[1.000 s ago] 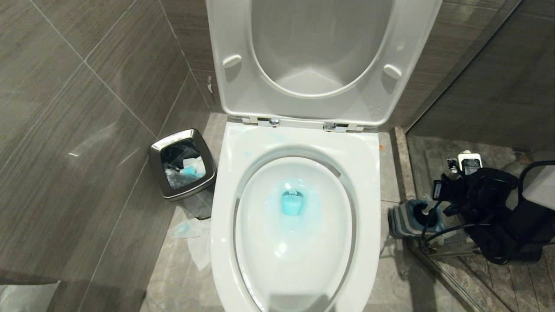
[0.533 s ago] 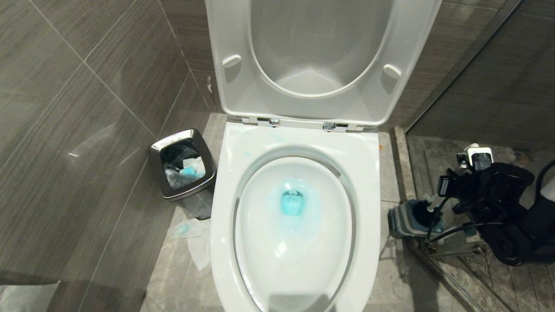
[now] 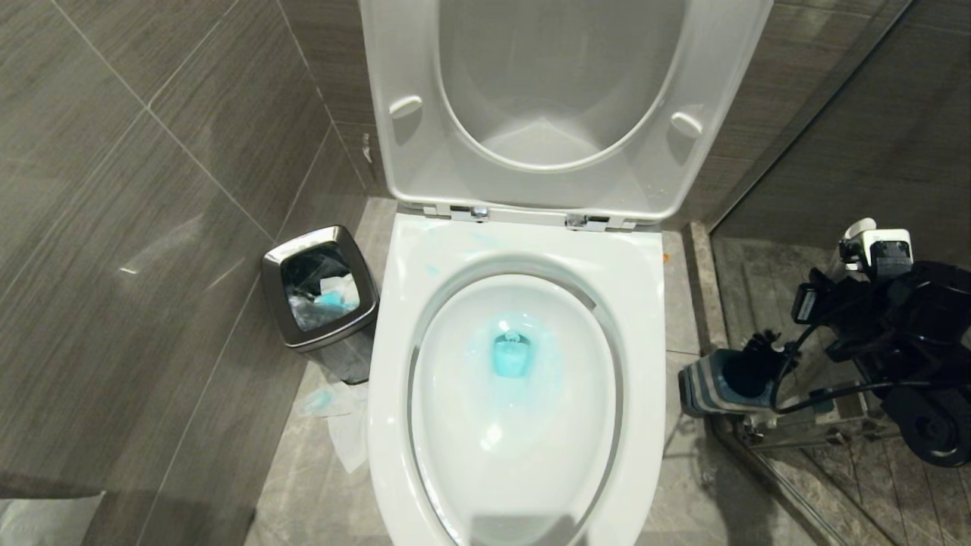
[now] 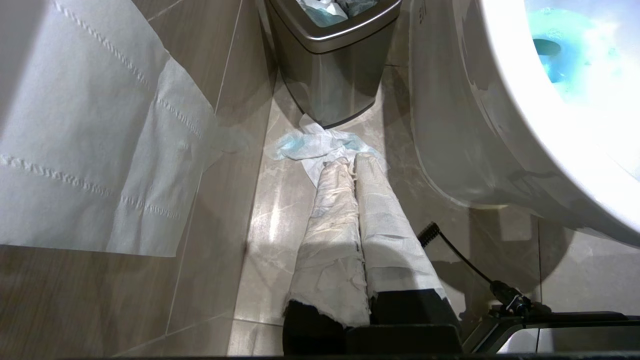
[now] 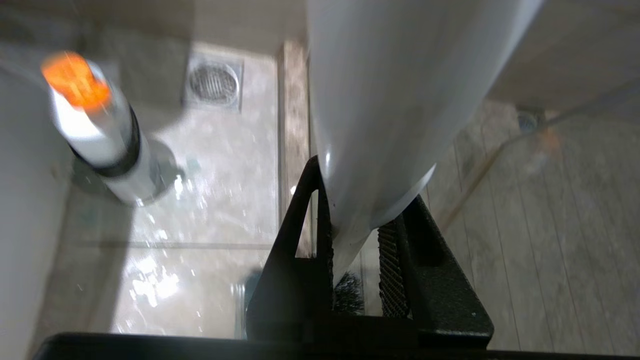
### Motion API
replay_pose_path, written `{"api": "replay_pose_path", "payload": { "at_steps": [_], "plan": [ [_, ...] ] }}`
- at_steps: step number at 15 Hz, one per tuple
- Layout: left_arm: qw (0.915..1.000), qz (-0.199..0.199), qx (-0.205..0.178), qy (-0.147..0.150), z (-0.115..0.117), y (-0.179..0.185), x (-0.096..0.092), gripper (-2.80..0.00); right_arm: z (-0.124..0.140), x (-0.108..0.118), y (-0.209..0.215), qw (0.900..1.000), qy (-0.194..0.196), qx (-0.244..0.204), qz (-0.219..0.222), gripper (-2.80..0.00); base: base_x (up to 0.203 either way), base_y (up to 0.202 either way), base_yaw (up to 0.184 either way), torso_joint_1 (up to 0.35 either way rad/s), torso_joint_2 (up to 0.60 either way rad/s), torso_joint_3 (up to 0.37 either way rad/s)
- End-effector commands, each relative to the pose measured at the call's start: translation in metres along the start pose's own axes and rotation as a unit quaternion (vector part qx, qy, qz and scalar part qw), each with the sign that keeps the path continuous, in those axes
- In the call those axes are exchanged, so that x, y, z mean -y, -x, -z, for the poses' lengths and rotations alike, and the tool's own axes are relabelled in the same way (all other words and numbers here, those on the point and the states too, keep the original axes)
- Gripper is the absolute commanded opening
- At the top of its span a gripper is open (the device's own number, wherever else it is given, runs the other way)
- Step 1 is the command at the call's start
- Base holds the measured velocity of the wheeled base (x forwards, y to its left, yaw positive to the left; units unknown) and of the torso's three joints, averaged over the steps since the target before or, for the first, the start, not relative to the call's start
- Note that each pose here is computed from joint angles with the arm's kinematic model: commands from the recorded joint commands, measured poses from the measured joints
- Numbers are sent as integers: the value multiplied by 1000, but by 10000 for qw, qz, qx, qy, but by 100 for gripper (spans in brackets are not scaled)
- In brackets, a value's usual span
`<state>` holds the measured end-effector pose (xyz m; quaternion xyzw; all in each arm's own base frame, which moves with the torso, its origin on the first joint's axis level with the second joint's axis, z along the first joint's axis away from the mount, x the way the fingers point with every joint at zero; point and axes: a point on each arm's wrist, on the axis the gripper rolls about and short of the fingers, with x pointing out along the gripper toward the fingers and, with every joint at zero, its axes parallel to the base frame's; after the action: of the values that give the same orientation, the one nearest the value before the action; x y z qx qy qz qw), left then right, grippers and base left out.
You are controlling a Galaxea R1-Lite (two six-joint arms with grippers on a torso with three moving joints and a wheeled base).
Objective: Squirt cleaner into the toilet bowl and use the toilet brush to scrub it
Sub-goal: Scrub the toilet bowl
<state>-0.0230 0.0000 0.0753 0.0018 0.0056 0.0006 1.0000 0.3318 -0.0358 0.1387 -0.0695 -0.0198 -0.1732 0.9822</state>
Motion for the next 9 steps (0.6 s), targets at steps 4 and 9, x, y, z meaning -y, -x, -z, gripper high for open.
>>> {"api": "replay_pose_path", "payload": {
  "at_steps": [4,9],
  "plan": [
    [10000,-1,-5,3,0,0,0,-280,-57,12,32,9982,-358,489,-19,-280,0,0,0,0,0,0],
    [10000,-1,-5,3,0,0,0,-280,-97,23,76,9968,-593,509,-193,-280,0,0,0,0,0,0]
  ]
}}
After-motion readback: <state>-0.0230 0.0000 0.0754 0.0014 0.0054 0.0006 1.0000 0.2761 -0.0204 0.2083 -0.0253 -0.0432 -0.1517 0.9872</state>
